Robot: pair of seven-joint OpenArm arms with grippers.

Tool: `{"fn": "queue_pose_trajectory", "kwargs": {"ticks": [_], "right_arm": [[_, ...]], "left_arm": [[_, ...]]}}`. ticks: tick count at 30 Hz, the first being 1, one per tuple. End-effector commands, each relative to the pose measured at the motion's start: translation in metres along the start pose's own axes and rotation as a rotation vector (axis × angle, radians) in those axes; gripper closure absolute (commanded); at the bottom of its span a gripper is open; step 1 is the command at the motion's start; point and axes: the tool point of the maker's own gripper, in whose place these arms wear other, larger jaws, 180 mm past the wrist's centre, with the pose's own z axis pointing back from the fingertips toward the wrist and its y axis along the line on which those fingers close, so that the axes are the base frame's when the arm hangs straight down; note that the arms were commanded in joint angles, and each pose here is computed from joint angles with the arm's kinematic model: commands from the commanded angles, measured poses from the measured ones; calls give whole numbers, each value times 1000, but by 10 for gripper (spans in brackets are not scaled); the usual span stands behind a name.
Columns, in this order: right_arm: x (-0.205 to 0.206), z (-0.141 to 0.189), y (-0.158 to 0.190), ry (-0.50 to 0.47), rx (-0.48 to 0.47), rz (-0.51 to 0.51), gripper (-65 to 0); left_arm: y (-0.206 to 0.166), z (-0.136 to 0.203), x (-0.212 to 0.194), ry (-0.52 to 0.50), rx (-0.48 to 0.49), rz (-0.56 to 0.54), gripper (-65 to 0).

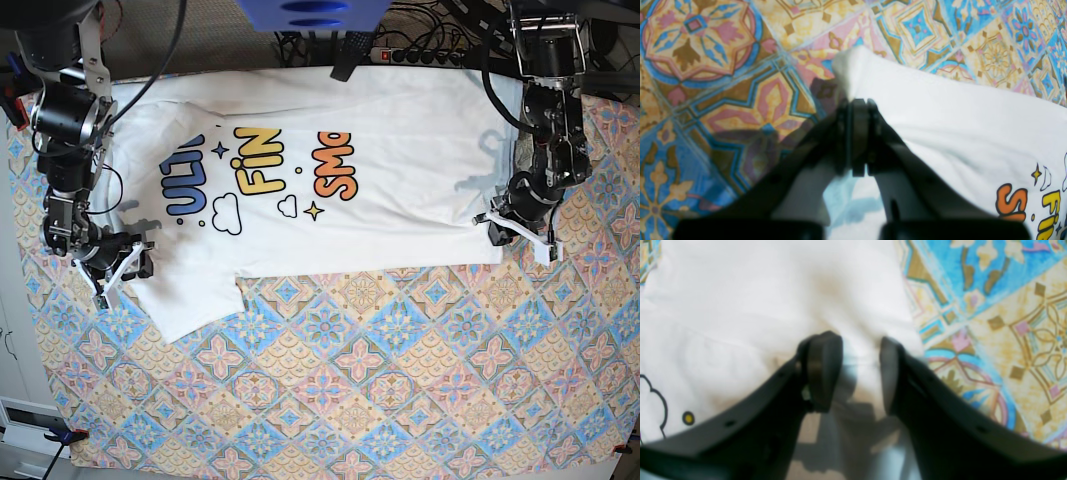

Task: Fold the T-shirt properly
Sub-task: 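Pinch the side edges with both grippers and hold them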

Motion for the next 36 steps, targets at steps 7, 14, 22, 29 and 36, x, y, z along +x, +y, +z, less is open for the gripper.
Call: {"fn": "queue_pose_trajectory", "kwargs": {"ticks": [7, 14, 22, 29, 36], "right_arm": [[48, 26, -39, -171, -83, -69, -221], [46, 31, -49, -165, -100, -64, -222], [36, 24, -38, -113, -77, -7, -222], [20, 16, -28, -69, -50, -8, -222], [6, 11, -23, -116, -26, -75, -222]], "left_arm": [[-1, 4, 20, -53, -7, -19, -4], [-1, 4, 20, -53, -10, -15, -4], [-1, 4, 20, -55, -11, -16, -3], [-1, 4, 21, -57, -12, -15, -3], [-1, 4, 21, -57, -12, -15, -3]]}}
